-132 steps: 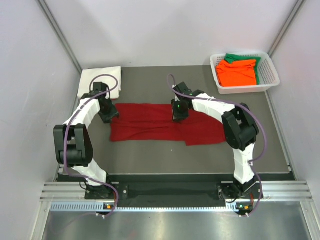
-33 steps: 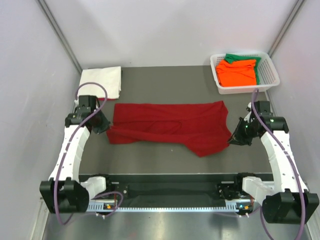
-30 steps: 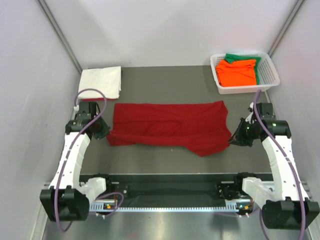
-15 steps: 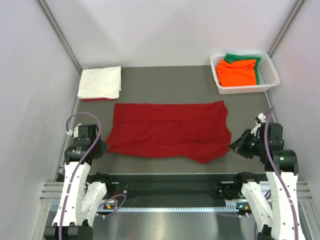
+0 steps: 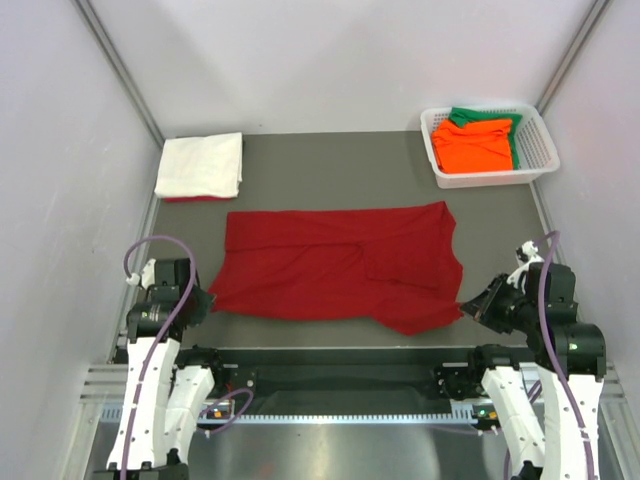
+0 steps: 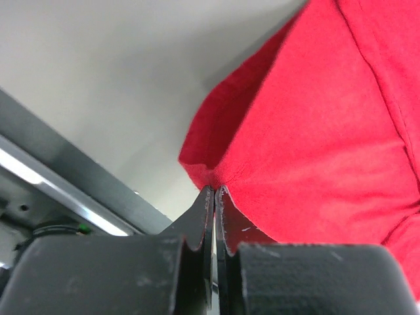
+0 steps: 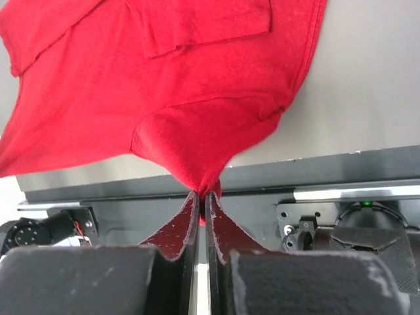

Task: Fold and stack the t-shirts
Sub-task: Fold the tshirt

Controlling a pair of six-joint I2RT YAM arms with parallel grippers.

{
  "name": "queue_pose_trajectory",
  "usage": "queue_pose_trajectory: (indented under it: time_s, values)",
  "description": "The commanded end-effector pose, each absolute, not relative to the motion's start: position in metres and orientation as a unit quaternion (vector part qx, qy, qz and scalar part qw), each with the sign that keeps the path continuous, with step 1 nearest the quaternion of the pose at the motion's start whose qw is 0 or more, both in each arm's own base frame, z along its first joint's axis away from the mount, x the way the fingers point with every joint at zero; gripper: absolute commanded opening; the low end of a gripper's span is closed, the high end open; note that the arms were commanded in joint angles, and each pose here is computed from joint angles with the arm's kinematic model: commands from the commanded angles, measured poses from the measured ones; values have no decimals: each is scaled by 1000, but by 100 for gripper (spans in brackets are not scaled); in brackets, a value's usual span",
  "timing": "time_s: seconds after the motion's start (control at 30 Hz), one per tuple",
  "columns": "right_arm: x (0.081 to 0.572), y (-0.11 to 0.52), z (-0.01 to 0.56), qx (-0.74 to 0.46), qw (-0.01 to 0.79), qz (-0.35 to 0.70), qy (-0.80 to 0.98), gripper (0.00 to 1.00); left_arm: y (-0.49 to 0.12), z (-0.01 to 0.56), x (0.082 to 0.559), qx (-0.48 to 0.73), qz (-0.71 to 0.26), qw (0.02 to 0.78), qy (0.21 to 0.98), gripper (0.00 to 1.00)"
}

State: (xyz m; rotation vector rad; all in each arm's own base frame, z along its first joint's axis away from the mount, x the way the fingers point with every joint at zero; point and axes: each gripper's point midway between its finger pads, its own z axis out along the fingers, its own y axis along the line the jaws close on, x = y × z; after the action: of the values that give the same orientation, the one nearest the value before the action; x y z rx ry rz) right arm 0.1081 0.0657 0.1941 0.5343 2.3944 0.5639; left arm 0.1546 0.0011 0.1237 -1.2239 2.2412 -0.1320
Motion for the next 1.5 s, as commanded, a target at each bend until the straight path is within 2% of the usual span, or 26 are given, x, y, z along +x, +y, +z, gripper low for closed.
queue_pose_trajectory:
  time_s: [0.0,0.13,0.23,0.27,0.3,0.33,0.4,0.43,0.47,0.5,0.63,0.7,0.83,0.9,0.97,1.07,1.23,1.47]
  values:
    - [106,62,200,188,323,203,905,0,-8,120,165,-450,-80,292,840,0]
    - [108,58,204,182,328,192,907,0,-20,98,160,-452,-94,246,853,0]
    - [109,58,206,179,328,192,907,0,-8,104,151,-469,-53,241,848,1]
    - [110,59,205,179,329,194,907,0,-4,108,149,-472,-47,247,845,4]
    - [110,60,204,178,327,198,907,0,-3,112,149,-476,-45,253,841,9]
    - [110,63,202,176,323,205,907,0,1,116,143,-489,-34,252,835,24]
    - [110,66,199,175,316,211,908,0,4,130,139,-495,-29,261,829,34]
    - [109,66,195,174,310,213,910,0,11,132,130,-498,-8,258,828,45]
    - [109,67,193,174,305,214,912,0,13,137,126,-502,0,259,825,45]
    - [109,68,190,174,301,216,913,0,14,149,127,-501,-3,270,822,53]
    - [110,71,175,173,269,221,922,0,13,171,128,-482,-13,285,828,53]
    - [112,71,173,170,263,218,925,0,-7,173,140,-451,-63,274,847,47]
    - [114,73,175,164,234,221,932,0,-43,139,143,-472,-123,159,859,35]
    - [110,72,177,161,229,216,935,0,-64,120,141,-497,-151,82,850,35]
    - [109,73,182,159,227,219,935,0,-61,107,135,-528,-121,48,839,38]
    - [113,82,182,158,208,245,934,0,-38,95,136,-562,-53,61,823,45]
    - [132,81,189,141,209,243,937,0,-18,83,122,-624,36,40,779,47]
    - [148,83,202,121,212,248,937,0,-7,65,122,-690,66,57,718,50]
